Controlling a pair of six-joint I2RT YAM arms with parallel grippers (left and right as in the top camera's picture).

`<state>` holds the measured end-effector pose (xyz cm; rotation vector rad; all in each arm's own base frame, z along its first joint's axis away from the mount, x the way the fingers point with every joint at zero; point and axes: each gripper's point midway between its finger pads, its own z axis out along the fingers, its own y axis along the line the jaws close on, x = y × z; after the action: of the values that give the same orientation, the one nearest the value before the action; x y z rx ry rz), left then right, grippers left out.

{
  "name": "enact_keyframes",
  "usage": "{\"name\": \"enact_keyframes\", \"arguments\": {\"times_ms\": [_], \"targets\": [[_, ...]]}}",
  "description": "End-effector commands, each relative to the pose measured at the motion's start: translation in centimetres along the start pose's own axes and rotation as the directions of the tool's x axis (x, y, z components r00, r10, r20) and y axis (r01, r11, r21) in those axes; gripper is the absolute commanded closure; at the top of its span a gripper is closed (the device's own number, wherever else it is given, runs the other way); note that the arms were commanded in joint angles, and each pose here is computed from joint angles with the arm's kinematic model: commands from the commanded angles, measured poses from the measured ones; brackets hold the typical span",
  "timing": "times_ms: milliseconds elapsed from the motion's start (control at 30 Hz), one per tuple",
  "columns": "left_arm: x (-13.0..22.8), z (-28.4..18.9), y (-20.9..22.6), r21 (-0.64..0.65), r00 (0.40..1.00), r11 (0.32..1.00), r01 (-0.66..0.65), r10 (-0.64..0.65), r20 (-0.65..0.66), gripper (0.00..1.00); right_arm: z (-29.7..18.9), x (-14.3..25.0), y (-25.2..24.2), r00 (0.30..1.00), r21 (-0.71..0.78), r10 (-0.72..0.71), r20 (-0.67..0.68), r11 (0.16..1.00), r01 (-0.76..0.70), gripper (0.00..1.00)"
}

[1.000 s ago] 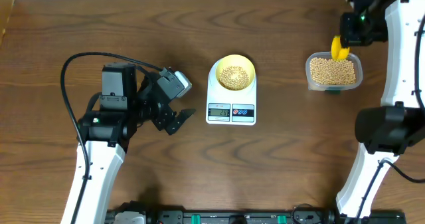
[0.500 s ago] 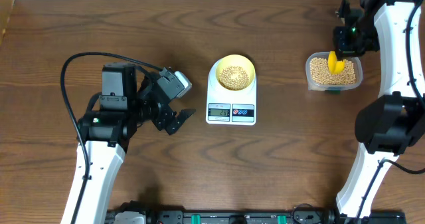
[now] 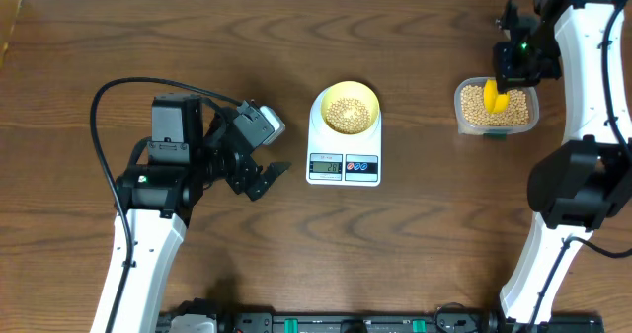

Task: Scoop item into bowl and weigh 50g on scale
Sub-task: 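Carry the empty scoop back over the soybean tub with the right gripper, then lower the scoop into the soybeans and drag to refill, right gripper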

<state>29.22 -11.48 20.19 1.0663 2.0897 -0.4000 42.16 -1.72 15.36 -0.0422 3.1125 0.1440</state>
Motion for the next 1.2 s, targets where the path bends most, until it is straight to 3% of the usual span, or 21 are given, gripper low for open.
{"name": "enact_keyframes", "arguments": {"times_ms": [0,433,767,1033,1167], "targets": [[-0.5,-0.3,0.3,-0.007,1.000,1.000,-0.009,0.009,0.012,0.04,0.5,0.6,-0.8,1.000,0.058,0.010,-0.026,0.998,-0.008,0.99],[-0.5,-0.3,0.3,-0.007,1.000,1.000,-0.009,0.009,0.012,0.04,1.2,0.2,-2.3,0.999,0.076,0.032,-0.010,0.997,-0.031,0.99],[-0.5,-0.3,0.3,-0.008,1.000,1.000,-0.009,0.009,0.013,0.04,0.9,0.5,-5.0,0.999,0.224,0.030,-0.027,0.974,-0.023,0.99],[-0.5,-0.3,0.3,-0.007,1.000,1.000,-0.009,0.009,0.012,0.04,2.8,-0.4,-6.5,0.999,0.223,0.038,0.005,0.974,-0.038,0.99],[-0.5,-0.3,0.3,-0.007,1.000,1.000,-0.009,0.009,0.012,0.04,3.5,-1.2,-5.9,0.998,0.143,0.050,0.044,0.988,-0.055,0.99]]}}
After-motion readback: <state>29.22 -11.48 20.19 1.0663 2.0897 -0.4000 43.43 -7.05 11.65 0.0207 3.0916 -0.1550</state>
